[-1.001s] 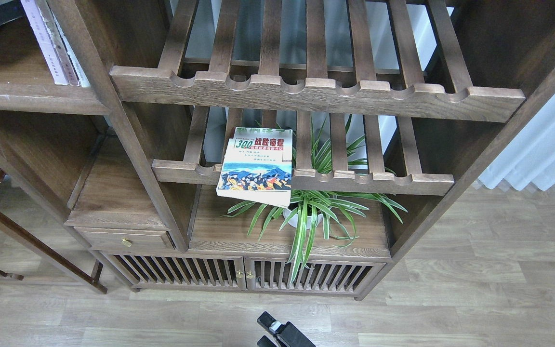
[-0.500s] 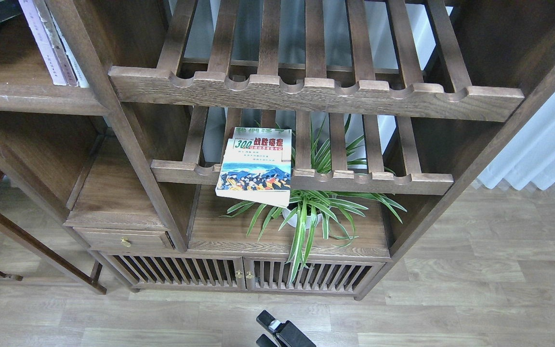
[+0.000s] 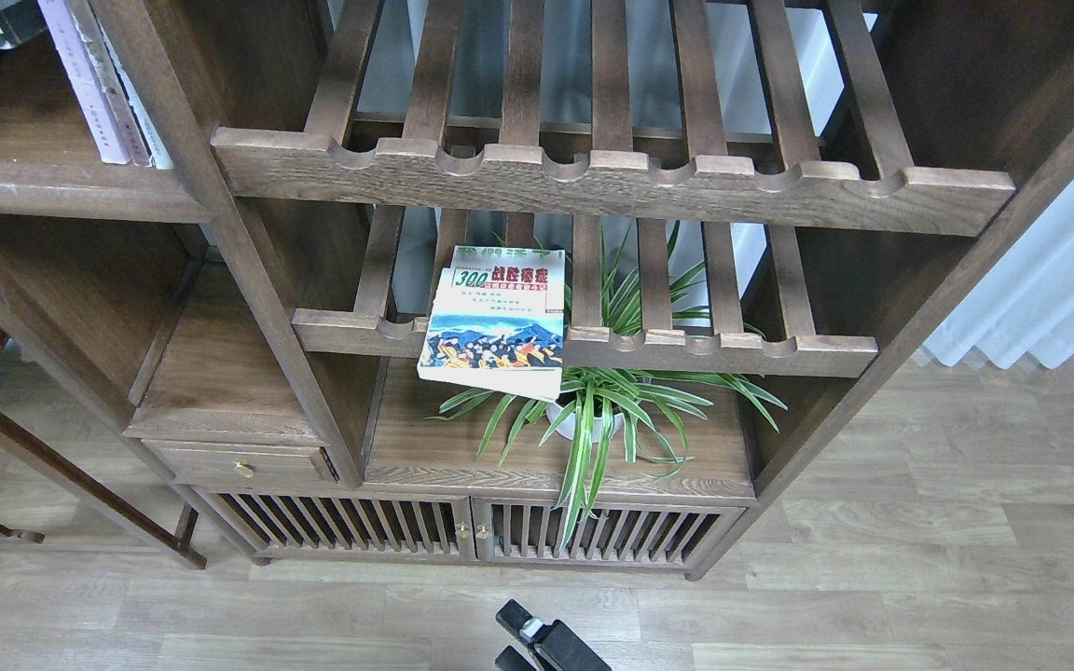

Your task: Organize books on shelf

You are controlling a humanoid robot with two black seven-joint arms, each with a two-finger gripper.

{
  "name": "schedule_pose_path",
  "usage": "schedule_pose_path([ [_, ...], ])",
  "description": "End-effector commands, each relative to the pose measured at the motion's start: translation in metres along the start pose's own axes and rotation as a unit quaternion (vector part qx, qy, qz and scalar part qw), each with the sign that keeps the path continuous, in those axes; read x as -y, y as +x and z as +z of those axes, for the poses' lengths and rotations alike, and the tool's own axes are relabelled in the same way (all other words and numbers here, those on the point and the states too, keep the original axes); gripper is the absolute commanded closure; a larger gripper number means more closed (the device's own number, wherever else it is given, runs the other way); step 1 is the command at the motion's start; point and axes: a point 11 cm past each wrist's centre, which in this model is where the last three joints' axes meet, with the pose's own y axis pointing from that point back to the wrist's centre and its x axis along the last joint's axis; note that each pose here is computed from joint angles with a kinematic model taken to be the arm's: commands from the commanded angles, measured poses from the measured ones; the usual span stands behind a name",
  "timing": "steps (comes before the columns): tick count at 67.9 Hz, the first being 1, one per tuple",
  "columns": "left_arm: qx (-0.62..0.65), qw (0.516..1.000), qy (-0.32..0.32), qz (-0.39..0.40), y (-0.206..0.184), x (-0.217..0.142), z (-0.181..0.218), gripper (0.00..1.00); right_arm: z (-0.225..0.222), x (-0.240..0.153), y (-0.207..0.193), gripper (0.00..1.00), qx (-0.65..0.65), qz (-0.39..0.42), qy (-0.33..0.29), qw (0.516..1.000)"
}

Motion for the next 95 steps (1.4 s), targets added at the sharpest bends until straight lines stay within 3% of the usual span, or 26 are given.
schedule_pose_path([
  [1, 0.001, 1.0, -0.006, -0.004, -0.003, 0.002, -0.004, 0.93, 0.0, 0.001, -0.001, 0.0, 0.0, -0.001, 0.0, 1.0],
  [9, 0.002, 1.0, -0.003, -0.004, -0.003, 0.001, -0.01, 0.86, 0.0, 0.001, -0.001, 0.0, 0.0, -0.002, 0.0, 1.0],
  [12, -0.001, 1.0, -0.004, -0.005, -0.004, 0.001, -0.012, 0.75, 0.0, 0.001, -0.001, 0.0, -0.001, -0.002, 0.0, 1.0],
  [16, -0.006, 1.0, -0.002, -0.008, -0.006, 0.002, -0.015, 0.52, 0.0, 0.001, -0.001, 0.0, -0.001, -0.002, 0.0, 1.0],
  [23, -0.022, 1.0, -0.006, -0.013, -0.011, 0.005, -0.019, 0.4, -0.001, 0.002, -0.002, 0.0, -0.002, -0.004, 0.0, 1.0],
  [43, -0.066, 0.998, -0.017, -0.015, -0.011, 0.001, -0.026, 0.37, -0.002, 0.002, -0.003, 0.0, -0.002, -0.005, 0.001, 1.0],
  [69, -0.105, 0.991, -0.086, -0.012, 0.0, -0.013, 0.01, 0.37, -0.012, 0.005, -0.006, 0.0, -0.007, -0.01, 0.011, 1.0],
  [95, -0.124, 0.989, -0.081, -0.011, 0.008, -0.075, -0.006, 0.37, -0.037, 0.007, -0.012, 0.0, -0.018, -0.018, 0.046, 0.999],
])
